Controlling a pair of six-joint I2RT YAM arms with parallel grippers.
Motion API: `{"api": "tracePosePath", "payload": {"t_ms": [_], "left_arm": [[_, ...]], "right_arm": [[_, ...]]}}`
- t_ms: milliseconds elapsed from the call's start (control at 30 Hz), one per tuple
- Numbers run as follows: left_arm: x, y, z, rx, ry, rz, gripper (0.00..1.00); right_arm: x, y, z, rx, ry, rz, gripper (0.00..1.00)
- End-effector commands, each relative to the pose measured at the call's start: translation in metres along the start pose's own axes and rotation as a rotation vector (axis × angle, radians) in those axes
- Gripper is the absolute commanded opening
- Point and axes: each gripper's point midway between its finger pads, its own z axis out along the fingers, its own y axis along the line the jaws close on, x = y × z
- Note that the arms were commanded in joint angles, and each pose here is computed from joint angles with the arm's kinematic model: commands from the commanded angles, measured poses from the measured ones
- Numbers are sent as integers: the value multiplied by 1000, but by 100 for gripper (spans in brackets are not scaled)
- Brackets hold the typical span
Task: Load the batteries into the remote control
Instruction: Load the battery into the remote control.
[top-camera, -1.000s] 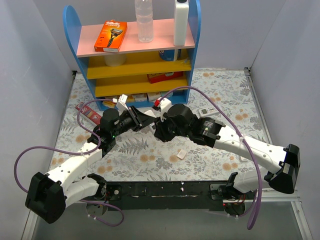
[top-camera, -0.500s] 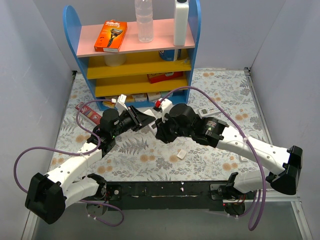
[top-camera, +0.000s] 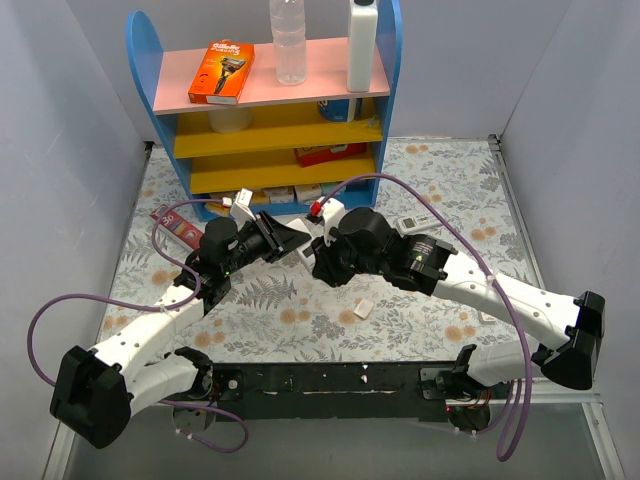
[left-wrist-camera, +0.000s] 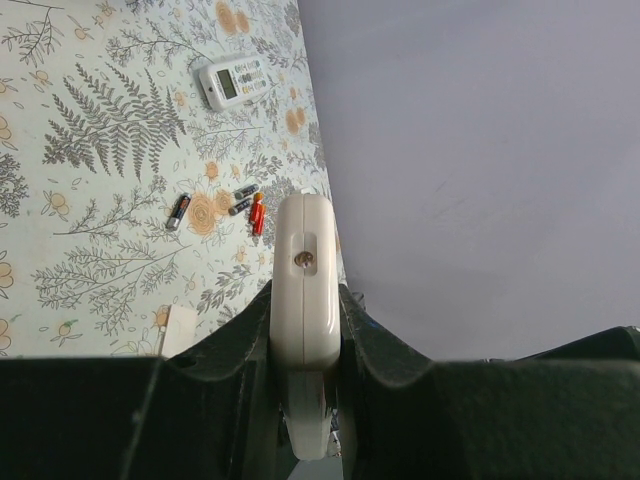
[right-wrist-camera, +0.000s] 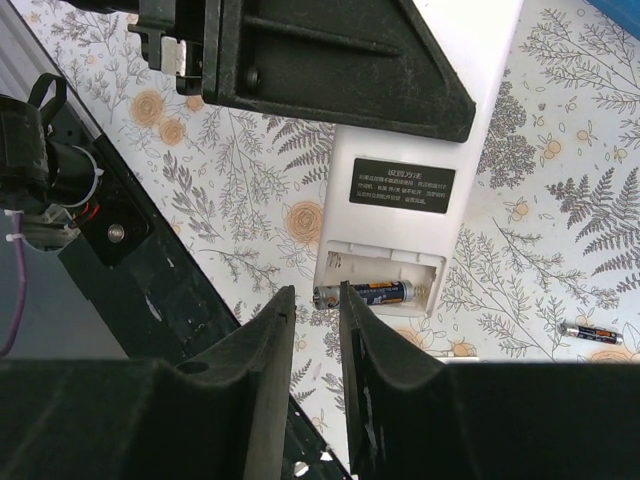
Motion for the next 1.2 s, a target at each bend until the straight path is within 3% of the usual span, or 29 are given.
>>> {"api": "tracePosePath", "payload": {"t_ms": [0, 1167], "left_arm": [[-8, -14, -6, 39, -31, 10, 0], [-13, -33, -12, 79, -42, -21, 0]], "right_arm": [[-10, 0, -3, 4, -42, -18, 31], [13, -26, 13, 128, -5, -31, 22]]}}
